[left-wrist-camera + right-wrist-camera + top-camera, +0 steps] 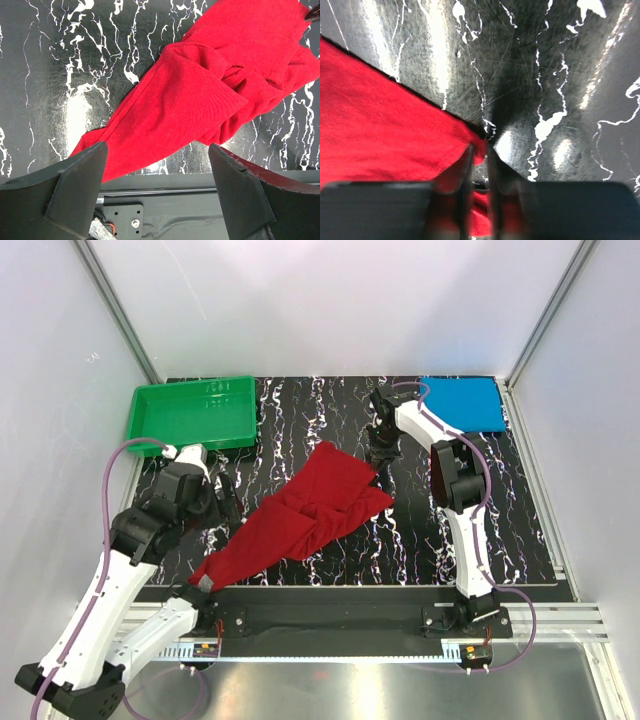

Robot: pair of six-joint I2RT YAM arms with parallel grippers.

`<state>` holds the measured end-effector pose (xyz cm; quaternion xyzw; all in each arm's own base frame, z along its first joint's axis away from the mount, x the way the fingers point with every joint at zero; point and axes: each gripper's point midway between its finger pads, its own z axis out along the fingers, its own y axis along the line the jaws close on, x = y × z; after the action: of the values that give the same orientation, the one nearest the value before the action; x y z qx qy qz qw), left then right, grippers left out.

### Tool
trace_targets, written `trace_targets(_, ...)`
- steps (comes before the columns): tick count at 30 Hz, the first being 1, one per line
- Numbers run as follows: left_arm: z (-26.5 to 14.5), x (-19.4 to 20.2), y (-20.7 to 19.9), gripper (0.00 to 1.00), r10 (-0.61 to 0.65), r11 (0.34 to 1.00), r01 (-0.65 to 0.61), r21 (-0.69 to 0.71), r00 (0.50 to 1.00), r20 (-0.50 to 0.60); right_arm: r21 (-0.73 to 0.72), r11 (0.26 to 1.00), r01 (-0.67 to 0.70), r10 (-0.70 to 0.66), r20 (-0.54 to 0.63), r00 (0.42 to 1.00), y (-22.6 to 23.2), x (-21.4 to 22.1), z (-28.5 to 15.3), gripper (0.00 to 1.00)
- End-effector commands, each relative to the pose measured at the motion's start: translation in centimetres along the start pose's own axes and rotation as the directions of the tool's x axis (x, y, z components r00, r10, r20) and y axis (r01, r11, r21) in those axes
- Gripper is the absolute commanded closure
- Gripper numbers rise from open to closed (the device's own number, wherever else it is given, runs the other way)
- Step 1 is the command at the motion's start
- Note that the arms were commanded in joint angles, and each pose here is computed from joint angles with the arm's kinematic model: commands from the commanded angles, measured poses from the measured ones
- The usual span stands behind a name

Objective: Fold and stack the t-shirts
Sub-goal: Flatten the tshirt out

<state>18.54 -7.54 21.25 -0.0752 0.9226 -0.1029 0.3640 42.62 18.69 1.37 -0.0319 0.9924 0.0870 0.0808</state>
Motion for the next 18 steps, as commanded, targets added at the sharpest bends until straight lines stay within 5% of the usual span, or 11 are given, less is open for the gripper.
trace_targets(1,-1.5,-1.6,-1.1,0.13,-0.038,0.998,0.035,0.057,0.998,0.051,0.024,0.999,0.034,-0.035,0.021,0.999,-0.1,-0.7,1.0,0.85)
trace_targets(4,-1.5,-1.5,-1.4,0.13,-0.056,0.996,0.053,0.070,0.997,0.044,0.103,0.995,0.017,-0.021,0.037,0.999,-1.6,-0.9,0.8,1.00)
trace_targets(8,-0.5,-0.8,-1.9,0.14,-0.038,0.996,0.038,0.084,0.999,-0.001,0.229,0.963,-0.144,0.124,0.099,0.987,-6.8,0.1,-2.4,1.00)
trace_targets(11,0.6,-0.8,-1.9,0.14,-0.012,0.998,0.014,0.055,0.999,-0.037,0.193,0.932,-0.308,0.274,0.183,0.944,-9.1,2.6,-5.8,1.00)
trace_targets(18,2.2,-2.9,-6.8,0.21,-0.016,0.969,0.024,0.244,0.999,-0.035,0.010,0.785,-0.620,0.547,0.460,0.700,-16.8,5.5,-17.2,1.00)
